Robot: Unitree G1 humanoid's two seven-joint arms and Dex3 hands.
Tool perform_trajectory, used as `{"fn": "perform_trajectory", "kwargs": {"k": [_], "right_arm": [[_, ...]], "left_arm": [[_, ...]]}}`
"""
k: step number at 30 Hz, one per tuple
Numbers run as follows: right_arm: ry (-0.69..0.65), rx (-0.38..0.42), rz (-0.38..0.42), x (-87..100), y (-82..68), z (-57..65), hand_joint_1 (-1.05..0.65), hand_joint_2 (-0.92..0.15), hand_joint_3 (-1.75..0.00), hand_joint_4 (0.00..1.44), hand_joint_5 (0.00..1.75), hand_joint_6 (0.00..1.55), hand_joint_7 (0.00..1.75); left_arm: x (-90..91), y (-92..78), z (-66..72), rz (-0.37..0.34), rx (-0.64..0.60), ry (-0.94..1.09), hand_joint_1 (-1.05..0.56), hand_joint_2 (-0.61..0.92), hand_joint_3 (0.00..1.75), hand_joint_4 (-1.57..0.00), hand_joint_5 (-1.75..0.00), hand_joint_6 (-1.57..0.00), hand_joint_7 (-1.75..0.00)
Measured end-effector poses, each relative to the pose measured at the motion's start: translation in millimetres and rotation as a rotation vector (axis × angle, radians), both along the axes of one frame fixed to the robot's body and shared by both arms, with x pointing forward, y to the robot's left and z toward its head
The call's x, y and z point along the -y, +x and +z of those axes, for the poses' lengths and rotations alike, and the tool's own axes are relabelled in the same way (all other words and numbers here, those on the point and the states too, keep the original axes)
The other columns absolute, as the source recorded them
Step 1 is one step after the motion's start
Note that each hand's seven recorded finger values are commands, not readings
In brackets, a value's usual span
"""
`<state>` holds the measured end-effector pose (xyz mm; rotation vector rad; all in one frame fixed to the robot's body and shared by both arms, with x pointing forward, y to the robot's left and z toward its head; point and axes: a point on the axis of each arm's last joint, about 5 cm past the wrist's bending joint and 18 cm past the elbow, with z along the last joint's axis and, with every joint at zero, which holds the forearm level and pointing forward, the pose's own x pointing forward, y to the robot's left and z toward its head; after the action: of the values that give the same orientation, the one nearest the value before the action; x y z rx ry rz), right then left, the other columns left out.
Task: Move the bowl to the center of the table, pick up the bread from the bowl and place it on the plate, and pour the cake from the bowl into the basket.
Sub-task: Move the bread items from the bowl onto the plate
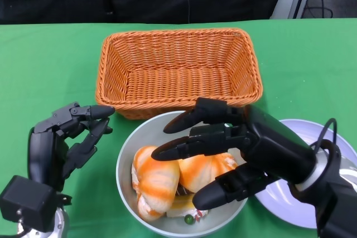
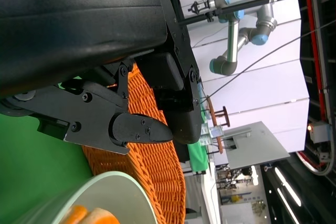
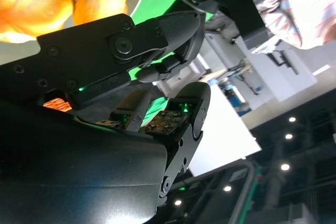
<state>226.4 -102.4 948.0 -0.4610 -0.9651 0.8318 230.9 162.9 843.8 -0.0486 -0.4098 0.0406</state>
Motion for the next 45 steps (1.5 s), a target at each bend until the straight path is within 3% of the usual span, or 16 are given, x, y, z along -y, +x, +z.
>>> {"fn": "perform_trajectory", "kwargs": {"k": [5,8,13,16,22,32,38,45], "right_arm": [[0.028,0.03,0.034,-5.1,8.7,-5.9,-0.75,-0.87,0.0,0.63,0.71,0.68,0.16],[0.054,0.05,0.048,-10.3,11.5,-11.0,-0.72,-0.88,0.0,0.68,0.65,0.72,0.17],[0.08,0.109,0.06,-19.8,14.1,-18.1,-0.74,-0.91,-0.01,0.7,0.56,0.76,0.15],[0.084,0.133,0.062,-22.3,15.5,-19.7,-0.75,-0.92,-0.01,0.73,0.5,0.77,0.12],[0.067,0.142,0.07,-24.4,16.8,-23.9,-0.75,-0.92,-0.01,0.77,0.38,0.79,0.06],[0.051,0.16,0.116,-24.1,20.0,-27.2,-0.75,-0.92,-0.01,0.75,0.3,0.8,0.03],[0.017,0.234,0.151,-23.3,21.8,-25.6,-0.74,-0.92,-0.01,0.78,0.28,0.81,0.02],[0.01,0.321,0.112,-27.7,22.2,-27.5,-0.71,-0.92,-0.03,0.79,0.26,0.81,0.01]], "left_arm": [[-0.1,0.4,-0.1,-0.001,-0.002,-0.018,-0.22,0.92,0.29,-0.71,-1.35,-1.0,-0.6],[-0.3,0.7,0.0,-0.005,-0.004,-0.022,-0.22,0.92,0.29,-0.68,-1.49,-0.97,-0.65],[2.9,1.7,-0.8,-0.013,-0.025,-0.041,-0.2,0.92,0.28,-0.67,-1.49,-0.96,-0.65],[4.4,1.5,-1.3,-0.003,-0.025,-0.063,-0.19,0.92,0.28,-0.71,-1.32,-0.96,-0.63],[4.9,2.9,-0.8,0.005,-0.018,-0.071,-0.2,0.92,0.29,-0.77,-1.17,-0.96,-0.61],[4.4,4.7,0.4,0.012,0.001,-0.064,-0.2,0.92,0.3,-0.81,-1.13,-0.97,-0.61],[5.3,6.1,1.7,0.064,0.001,-0.044,-0.23,0.92,0.27,-0.84,-1.14,-0.99,-0.62],[6.6,7.2,2.0,0.114,-0.009,-0.043,-0.22,0.92,0.26,-0.82,-1.18,-0.96,-0.67]]}}
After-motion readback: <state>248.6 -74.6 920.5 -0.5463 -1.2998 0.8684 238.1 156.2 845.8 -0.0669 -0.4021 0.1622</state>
